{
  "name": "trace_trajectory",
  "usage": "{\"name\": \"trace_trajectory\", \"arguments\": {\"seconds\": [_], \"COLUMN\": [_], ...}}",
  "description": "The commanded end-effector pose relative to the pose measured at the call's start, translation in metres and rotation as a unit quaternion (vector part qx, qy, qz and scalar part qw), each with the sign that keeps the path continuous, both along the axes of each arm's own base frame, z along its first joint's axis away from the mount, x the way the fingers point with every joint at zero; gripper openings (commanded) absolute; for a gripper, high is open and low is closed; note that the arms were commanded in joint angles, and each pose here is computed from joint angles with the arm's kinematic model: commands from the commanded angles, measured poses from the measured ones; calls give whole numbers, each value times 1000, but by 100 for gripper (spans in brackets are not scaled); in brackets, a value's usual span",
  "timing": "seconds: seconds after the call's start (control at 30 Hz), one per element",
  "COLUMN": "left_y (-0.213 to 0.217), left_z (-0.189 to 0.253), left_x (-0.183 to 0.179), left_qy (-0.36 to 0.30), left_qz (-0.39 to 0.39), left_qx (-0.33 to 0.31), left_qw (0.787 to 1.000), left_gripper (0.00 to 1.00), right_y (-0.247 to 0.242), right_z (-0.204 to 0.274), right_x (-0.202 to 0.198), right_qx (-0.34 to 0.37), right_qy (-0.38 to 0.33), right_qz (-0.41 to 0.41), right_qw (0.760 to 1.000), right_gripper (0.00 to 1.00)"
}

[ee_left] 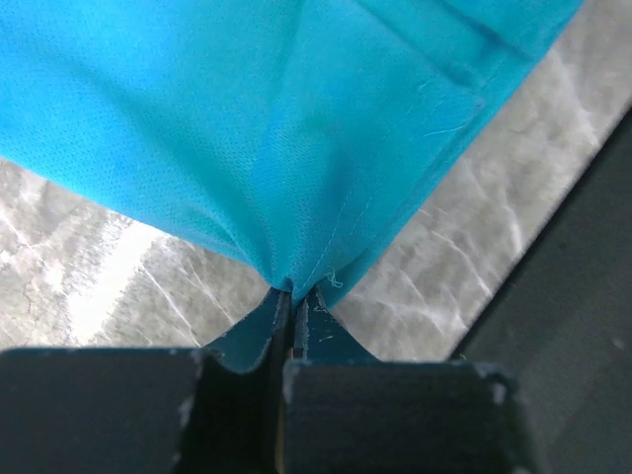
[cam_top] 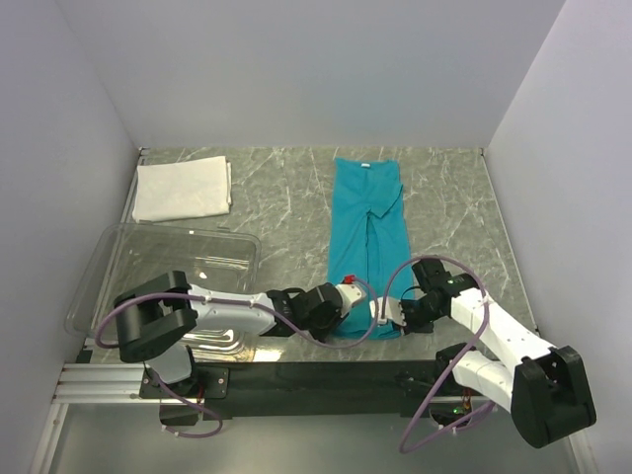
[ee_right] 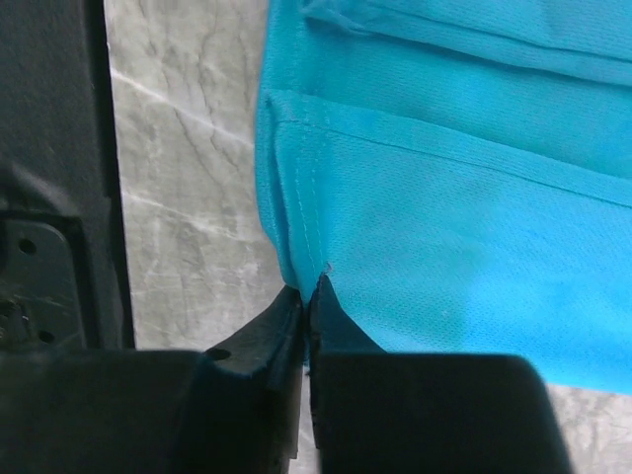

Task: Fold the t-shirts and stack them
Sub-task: Fold the tshirt

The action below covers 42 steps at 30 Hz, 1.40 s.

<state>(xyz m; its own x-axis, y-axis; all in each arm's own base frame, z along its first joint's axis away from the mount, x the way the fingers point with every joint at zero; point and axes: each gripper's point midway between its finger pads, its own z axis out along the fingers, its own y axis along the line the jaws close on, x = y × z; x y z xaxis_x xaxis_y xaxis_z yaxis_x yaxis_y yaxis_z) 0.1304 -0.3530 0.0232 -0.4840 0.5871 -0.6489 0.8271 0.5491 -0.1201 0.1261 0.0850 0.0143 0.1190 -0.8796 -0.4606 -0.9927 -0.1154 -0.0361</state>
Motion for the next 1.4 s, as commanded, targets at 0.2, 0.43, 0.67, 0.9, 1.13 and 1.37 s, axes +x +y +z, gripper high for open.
{"name": "trace_trajectory", "arguments": {"seconds": [0.2,0.43,0.67,0.9,1.13,1.37], "left_y": [-18,-16,-27,-33,-14,-19], "left_z": [71,104,119,106,87,86], "left_x": [9,76,156,231,274,287], "left_qy": [21,51,81,92,105,109], "left_qz": [-10,39,78,119,156,144], "left_qx": [-106,-161,-189,-174,-181,-186], "left_qw": [994,985,976,973,965,966], "left_gripper": [0,0,0,0,0,0], "right_y": [29,20,2,-10,-13,-15], "right_z": [63,100,120,110,98,88], "right_x": [25,96,173,232,279,295], "right_qx": [107,137,141,133,129,124], "right_qy": [12,13,5,4,8,14], "right_qz": [-83,-216,-312,-383,-421,-437], "right_qw": [991,967,940,914,898,891], "right_gripper": [0,0,0,0,0,0]}}
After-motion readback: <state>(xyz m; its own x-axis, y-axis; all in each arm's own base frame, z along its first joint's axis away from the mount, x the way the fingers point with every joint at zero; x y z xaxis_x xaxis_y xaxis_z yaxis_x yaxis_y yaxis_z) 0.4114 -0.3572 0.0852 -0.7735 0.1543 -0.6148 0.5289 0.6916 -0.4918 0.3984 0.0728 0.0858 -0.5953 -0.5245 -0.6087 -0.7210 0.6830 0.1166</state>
